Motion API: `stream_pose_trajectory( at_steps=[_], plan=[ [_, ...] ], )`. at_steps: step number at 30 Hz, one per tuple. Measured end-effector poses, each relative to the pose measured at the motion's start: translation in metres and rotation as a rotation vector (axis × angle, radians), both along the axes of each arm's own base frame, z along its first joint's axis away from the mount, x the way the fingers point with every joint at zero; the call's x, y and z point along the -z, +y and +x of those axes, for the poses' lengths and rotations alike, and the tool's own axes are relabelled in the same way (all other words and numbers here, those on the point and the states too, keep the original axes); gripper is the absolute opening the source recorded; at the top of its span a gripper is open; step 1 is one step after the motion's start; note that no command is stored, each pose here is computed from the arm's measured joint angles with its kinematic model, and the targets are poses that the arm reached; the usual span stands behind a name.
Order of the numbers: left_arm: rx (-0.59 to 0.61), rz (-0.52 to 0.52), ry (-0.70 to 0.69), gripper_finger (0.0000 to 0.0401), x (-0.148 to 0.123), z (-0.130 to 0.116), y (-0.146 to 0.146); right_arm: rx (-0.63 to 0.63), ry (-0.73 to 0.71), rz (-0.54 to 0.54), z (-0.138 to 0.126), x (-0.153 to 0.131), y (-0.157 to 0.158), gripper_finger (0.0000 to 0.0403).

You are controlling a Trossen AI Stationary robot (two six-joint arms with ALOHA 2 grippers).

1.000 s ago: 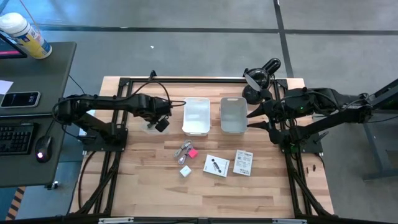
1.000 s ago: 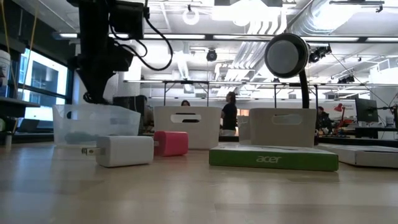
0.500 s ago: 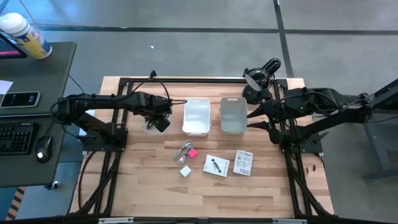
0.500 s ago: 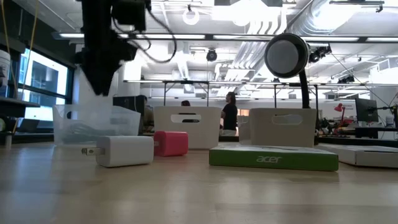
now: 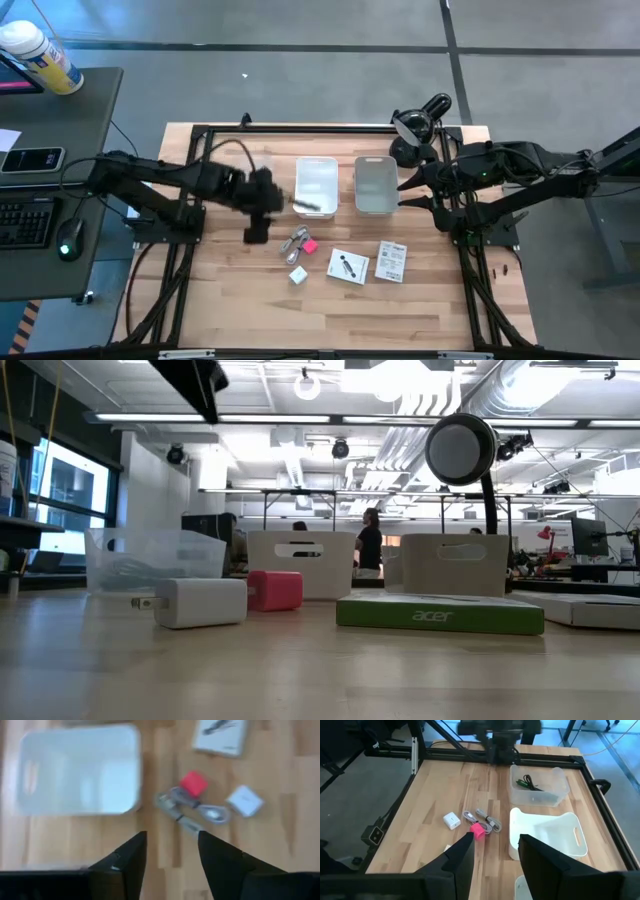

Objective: Pick and place items into bin
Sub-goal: Put the white USB cord into the transparent bin

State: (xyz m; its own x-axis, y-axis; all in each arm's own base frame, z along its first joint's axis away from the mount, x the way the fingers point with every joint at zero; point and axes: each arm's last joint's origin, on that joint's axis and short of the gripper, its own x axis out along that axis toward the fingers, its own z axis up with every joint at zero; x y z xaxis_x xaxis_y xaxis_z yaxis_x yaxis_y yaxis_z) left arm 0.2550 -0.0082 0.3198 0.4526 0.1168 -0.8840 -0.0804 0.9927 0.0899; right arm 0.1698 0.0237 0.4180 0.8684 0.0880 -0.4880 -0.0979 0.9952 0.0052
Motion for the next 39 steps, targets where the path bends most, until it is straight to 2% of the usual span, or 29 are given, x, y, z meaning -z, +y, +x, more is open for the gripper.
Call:
stream_pose_trajectory(
  at_steps=[4, 7, 13, 18, 25, 29, 34, 39],
  plan=[
    [0.075, 0.037, -0.011, 0.0136, 0.011, 0.007, -0.023, -0.004, -0.001, -0.006, 0.000, 0.000, 0.000, 0.0145],
    [0.079, 0.060, -0.008, 0.0121, 0.021, 0.013, -0.033, -0.004, -0.001, -0.007, 0.000, 0.000, 0.000, 0.0145],
    [0.088, 0.040, 0.052, 0.0108, 0.057, 0.031, -0.044, -0.003, -0.002, -0.003, 0.000, 0.000, 0.000, 0.0145],
    [0.079, 0.045, 0.136, 0.0119, 0.082, 0.045, -0.046, -0.014, 0.000, 0.017, 0.000, 0.000, 0.001, 0.0145],
    [0.077, 0.026, 0.200, 0.0161, 0.109, 0.059, -0.050, -0.015, 0.003, 0.035, 0.000, 0.000, 0.001, 0.0145],
    [0.011, 0.018, 0.235, 0.0187, 0.120, 0.062, -0.049, -0.022, 0.003, 0.039, 0.000, 0.000, 0.001, 0.0145],
    [-0.184, -0.046, 0.260, 0.0212, 0.127, 0.063, -0.040, -0.025, 0.003, 0.036, 0.000, 0.000, 0.001, 0.0145],
    [-0.341, -0.046, 0.248, 0.0216, 0.126, 0.062, -0.029, -0.026, 0.005, 0.033, 0.000, 0.000, 0.001, 0.0145]
  ],
)
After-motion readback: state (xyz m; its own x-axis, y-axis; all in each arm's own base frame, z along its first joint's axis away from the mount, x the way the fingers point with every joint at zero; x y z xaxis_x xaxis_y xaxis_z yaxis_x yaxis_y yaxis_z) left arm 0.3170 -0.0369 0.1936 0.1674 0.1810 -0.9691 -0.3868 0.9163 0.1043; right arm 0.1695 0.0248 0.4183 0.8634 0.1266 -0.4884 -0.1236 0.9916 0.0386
